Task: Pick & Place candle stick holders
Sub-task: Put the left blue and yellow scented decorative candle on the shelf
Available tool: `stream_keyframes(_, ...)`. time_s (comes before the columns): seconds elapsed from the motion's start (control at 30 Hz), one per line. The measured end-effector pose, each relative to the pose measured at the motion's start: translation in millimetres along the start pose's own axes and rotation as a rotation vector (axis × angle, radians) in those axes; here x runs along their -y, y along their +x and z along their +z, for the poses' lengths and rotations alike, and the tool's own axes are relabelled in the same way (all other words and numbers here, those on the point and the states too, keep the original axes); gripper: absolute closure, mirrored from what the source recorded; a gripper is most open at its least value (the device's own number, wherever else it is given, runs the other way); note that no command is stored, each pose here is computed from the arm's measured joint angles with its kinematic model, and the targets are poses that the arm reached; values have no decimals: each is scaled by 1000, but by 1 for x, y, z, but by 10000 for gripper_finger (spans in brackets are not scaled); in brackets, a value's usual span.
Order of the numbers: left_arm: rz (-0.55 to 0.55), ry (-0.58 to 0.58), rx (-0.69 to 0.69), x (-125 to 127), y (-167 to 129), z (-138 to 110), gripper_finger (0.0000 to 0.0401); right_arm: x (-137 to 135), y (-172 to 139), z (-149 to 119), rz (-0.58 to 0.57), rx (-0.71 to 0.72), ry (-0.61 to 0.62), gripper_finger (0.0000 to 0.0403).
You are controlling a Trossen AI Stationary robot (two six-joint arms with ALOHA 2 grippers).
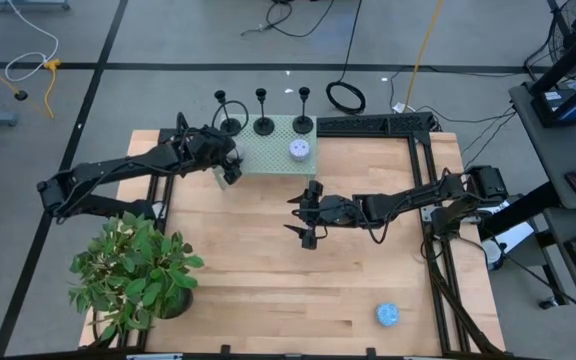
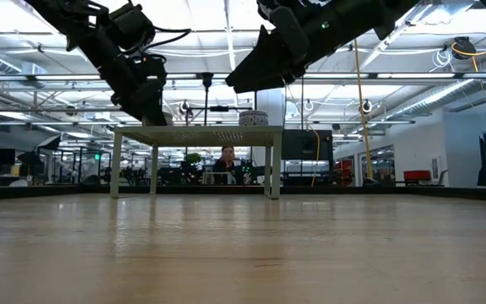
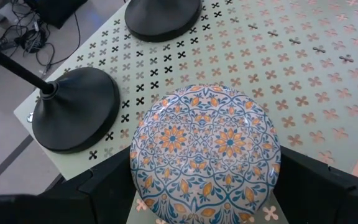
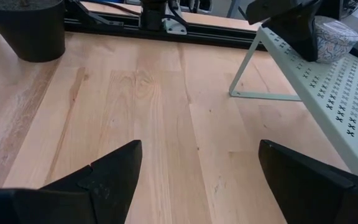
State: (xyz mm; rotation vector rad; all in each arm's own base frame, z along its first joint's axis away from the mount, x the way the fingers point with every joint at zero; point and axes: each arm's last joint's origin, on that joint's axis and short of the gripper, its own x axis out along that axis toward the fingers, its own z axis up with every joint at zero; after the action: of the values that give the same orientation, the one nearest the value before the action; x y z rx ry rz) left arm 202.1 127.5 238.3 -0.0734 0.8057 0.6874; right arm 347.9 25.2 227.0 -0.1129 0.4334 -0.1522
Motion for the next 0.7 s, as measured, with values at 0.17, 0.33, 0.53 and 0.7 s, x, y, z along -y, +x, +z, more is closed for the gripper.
stream_keyframes(0.17, 4, 10, 12, 0, 0, 1, 66, 0, 0, 0, 0, 0, 0, 85)
stream_keyframes(0.33, 7, 9, 23, 0, 0, 2, 57, 0, 0, 0, 0, 0, 0, 85)
stream_keyframes(0.53, 7, 9, 24, 0, 0, 2, 56, 0, 0, 0, 0, 0, 0, 85)
stream_keyframes(0.7, 8, 15, 31, 0, 0, 3, 56, 0, 0, 0, 0, 0, 0, 85)
